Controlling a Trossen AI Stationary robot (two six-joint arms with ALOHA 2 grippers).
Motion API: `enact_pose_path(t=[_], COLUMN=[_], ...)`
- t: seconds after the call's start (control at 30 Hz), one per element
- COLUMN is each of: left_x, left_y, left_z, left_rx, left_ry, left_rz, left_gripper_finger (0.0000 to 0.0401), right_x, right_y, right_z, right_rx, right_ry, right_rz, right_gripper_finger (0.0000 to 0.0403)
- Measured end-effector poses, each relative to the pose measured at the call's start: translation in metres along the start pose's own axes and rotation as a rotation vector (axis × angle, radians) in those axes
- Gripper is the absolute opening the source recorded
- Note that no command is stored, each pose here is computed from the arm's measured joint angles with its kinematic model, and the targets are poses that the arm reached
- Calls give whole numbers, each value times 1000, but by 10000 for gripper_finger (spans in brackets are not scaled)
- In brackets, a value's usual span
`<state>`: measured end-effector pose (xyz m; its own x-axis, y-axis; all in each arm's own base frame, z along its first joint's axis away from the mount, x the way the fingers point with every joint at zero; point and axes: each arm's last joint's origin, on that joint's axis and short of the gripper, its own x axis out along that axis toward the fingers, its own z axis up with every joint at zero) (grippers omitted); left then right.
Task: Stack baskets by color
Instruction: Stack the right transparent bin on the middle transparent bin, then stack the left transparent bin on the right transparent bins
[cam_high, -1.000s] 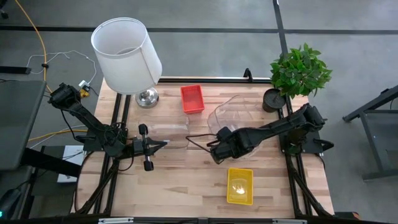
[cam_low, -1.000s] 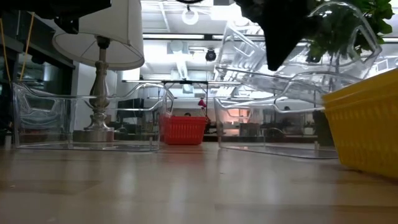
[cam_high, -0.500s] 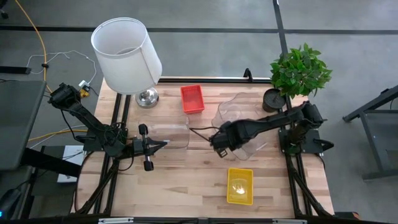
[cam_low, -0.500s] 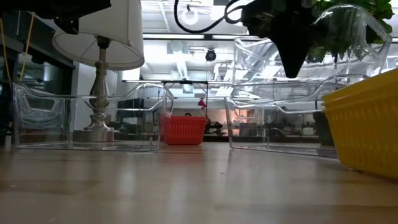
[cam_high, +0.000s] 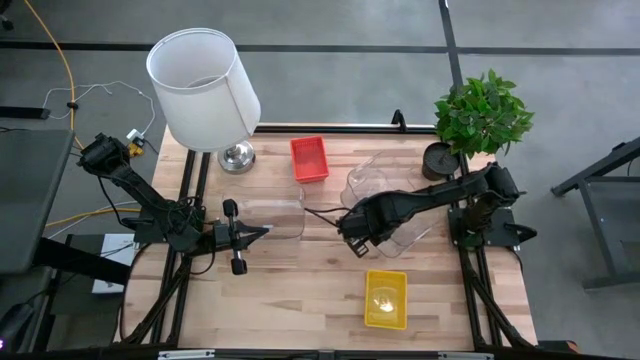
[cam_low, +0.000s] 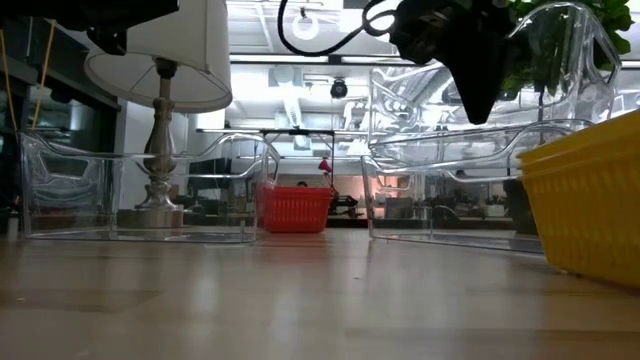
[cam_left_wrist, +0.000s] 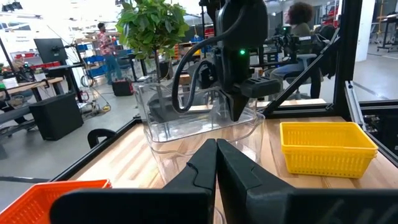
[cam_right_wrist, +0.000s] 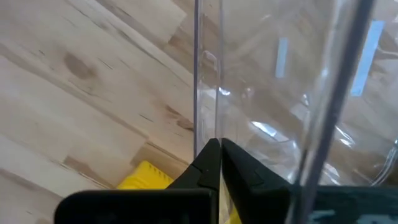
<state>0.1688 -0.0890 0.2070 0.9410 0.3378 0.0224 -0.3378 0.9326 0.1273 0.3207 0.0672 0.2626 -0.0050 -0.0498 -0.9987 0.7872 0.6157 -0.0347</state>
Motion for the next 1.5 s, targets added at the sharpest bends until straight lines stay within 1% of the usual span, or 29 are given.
enact_pose_path(t=[0.2, 0.4, 0.63, 0.9, 0.97, 1.03, 1.1, 1.2, 1.37, 1.43, 1.5], left_x=[0, 0, 0, 0, 0, 0, 0, 0, 0, 0, 0], left_y=[0, 0, 0, 0, 0, 0, 0, 0, 0, 0, 0], left_z=[0, 0, 0, 0, 0, 0, 0, 0, 0, 0, 0], left_rx=[-2, -2, 0, 1, 1, 0, 1, 1, 0, 1, 0], left_ry=[0, 0, 0, 0, 0, 0, 0, 0, 0, 0, 0], left_rz=[-1, -1, -1, -1, 0, 0, 0, 0, 0, 0, 0], left_gripper_finger=[0, 0, 0, 0, 0, 0, 0, 0, 0, 0, 0], right_x=[7, 25, 29, 29, 29, 29, 29, 28, 28, 28, 28], right_y=[-2, 5, 4, 4, 3, 4, 4, 4, 4, 3, 2], right_z=[1, 7, 15, 15, 15, 15, 15, 15, 14, 13, 12], right_rx=[2, -56, -58, -76, -85, -102, -121, -136, -211, -239, -258], right_ry=[78, 103, 49, 24, 24, 25, 26, 19, 37, 47, 75], right_rz=[-49, -90, -118, -132, -133, -132, -132, -140, -137, -136, -140], right_gripper_finger=[0, 0, 0, 1, 8, 26, 54, 107, 195, 220, 237])
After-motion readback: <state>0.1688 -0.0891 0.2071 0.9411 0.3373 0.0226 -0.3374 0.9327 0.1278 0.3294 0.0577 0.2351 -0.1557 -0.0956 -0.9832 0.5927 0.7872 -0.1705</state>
